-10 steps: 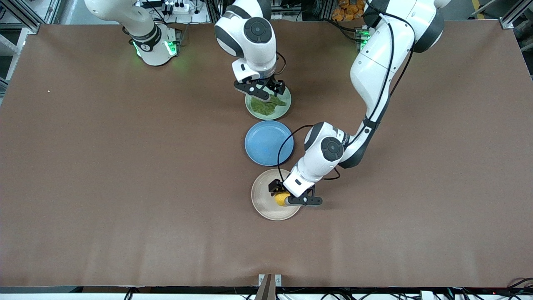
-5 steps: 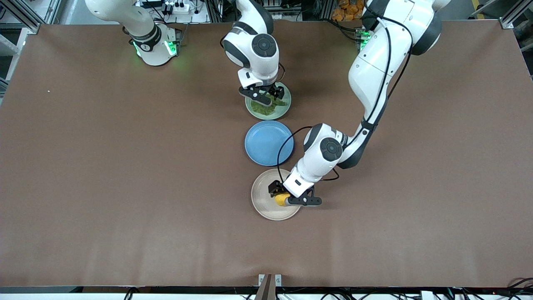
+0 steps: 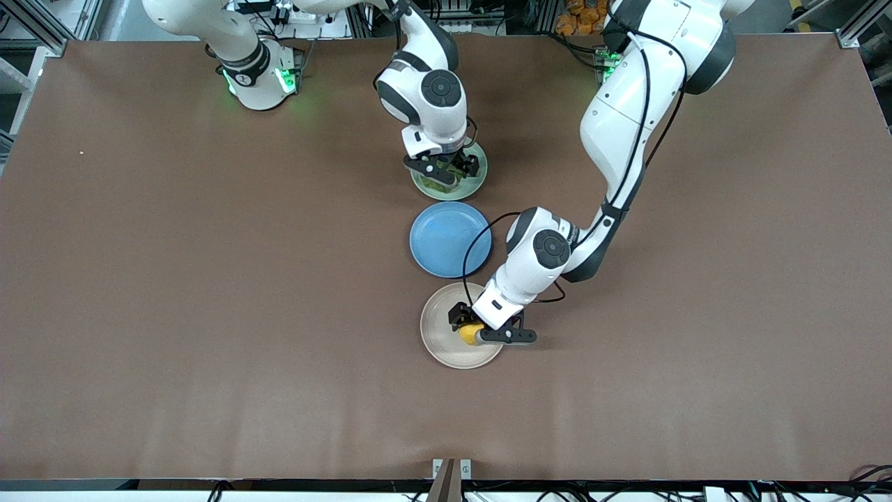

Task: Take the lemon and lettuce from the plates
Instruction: 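Lower the right gripper onto the lettuce leaf on the green plate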

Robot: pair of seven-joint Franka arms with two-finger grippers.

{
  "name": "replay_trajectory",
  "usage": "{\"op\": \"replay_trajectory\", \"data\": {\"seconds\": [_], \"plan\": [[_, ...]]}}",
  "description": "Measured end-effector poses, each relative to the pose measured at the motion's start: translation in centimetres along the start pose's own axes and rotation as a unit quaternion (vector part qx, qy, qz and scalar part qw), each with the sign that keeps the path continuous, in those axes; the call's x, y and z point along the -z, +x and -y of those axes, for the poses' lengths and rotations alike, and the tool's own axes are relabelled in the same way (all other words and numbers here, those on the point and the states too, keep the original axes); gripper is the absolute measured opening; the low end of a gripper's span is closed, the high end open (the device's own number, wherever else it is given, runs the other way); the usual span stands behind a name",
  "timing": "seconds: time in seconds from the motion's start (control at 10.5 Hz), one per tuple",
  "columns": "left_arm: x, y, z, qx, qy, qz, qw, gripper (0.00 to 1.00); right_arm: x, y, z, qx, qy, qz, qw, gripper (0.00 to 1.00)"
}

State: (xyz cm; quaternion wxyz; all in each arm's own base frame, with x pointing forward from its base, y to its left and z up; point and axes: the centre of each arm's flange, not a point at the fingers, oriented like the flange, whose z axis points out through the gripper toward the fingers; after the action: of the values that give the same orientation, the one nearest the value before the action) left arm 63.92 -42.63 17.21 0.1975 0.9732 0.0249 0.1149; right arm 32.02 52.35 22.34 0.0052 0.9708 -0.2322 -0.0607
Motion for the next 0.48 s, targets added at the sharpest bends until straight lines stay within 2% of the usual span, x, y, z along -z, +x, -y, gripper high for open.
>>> {"op": "replay_trajectory", "data": {"seconds": [0.1,0.19,0.48], "plan": [[0.0,0.1,0.0,0.0,0.0,-0.001,1.0,0.81,-0.5,-0.3,0.0,0.001,-0.004,0.0,1.0,1.0],[0.0,0.1,0.1,0.0,0.001,-0.001,1.0,0.65,-1.1,-0.7,-0.1,0.002,-0.009,0.001,1.0,1.0],[0.0,0.2,0.1,0.001,0.001,-0.002,1.0,0.64,-2.6,-3.0,-0.2,-0.001,-0.022,0.001,1.0,1.0]]}}
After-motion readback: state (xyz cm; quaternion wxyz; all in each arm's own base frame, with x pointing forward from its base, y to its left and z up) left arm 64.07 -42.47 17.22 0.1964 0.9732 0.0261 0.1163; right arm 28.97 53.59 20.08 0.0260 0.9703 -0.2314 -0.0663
